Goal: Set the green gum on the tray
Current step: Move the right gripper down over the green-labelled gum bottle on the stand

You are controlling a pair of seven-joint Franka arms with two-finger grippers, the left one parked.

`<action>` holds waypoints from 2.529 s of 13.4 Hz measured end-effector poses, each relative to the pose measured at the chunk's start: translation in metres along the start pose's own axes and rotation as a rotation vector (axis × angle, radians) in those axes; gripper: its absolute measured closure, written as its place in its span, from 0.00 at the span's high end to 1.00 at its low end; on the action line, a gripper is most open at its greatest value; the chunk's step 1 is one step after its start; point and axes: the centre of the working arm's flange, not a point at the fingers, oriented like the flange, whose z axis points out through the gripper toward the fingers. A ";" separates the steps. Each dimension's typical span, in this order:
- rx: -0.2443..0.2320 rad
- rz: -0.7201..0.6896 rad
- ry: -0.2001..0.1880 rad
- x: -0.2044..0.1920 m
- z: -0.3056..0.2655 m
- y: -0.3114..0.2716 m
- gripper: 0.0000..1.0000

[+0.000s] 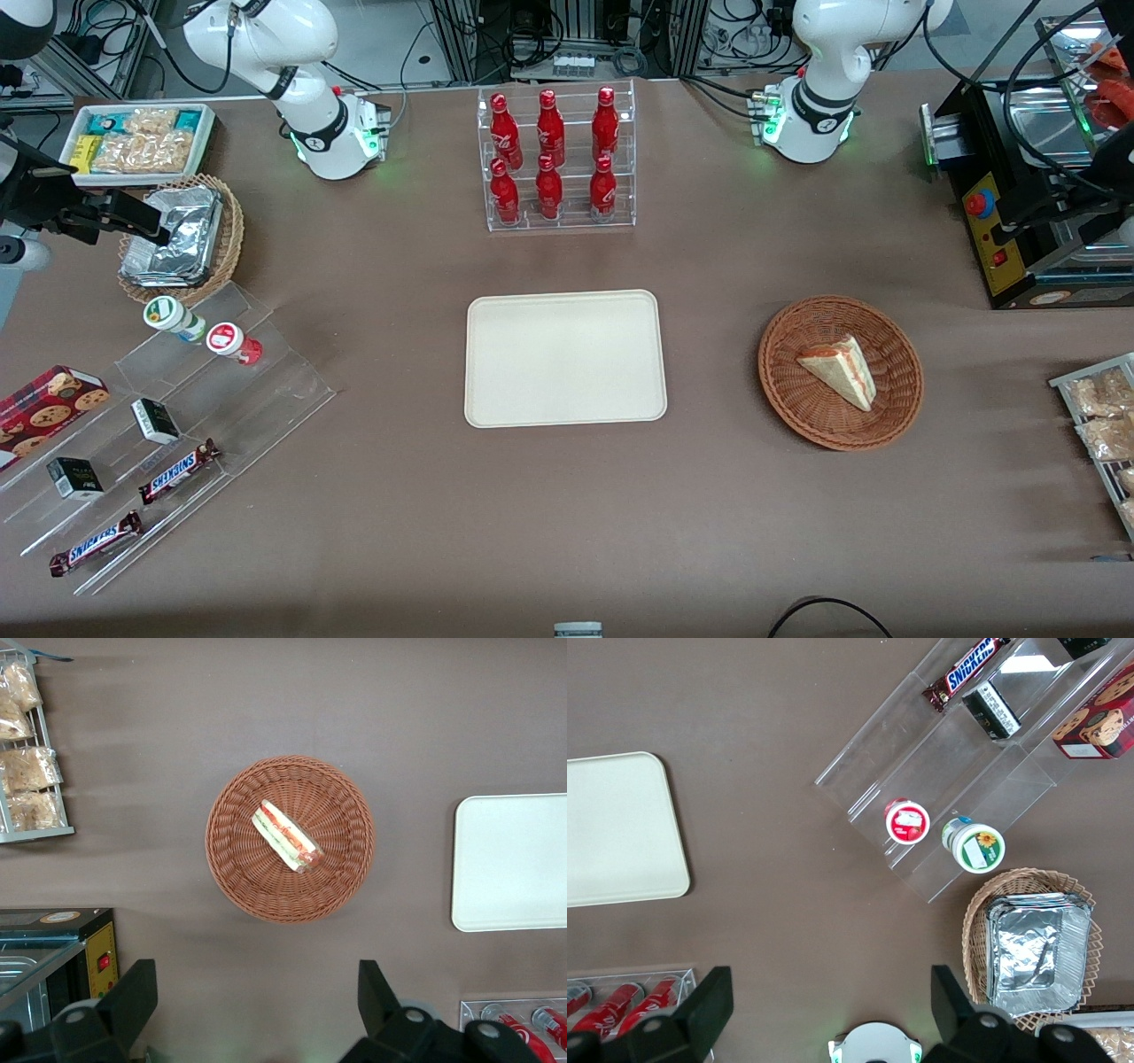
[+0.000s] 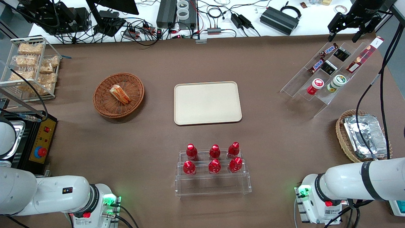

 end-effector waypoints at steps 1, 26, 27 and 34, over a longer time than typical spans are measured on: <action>0.000 0.000 0.001 0.000 0.000 0.000 1.00; -0.056 -0.560 0.171 0.017 0.216 0.132 1.00; -0.056 -0.555 0.171 0.014 0.221 0.136 1.00; -0.047 -0.534 0.160 0.003 0.245 0.149 1.00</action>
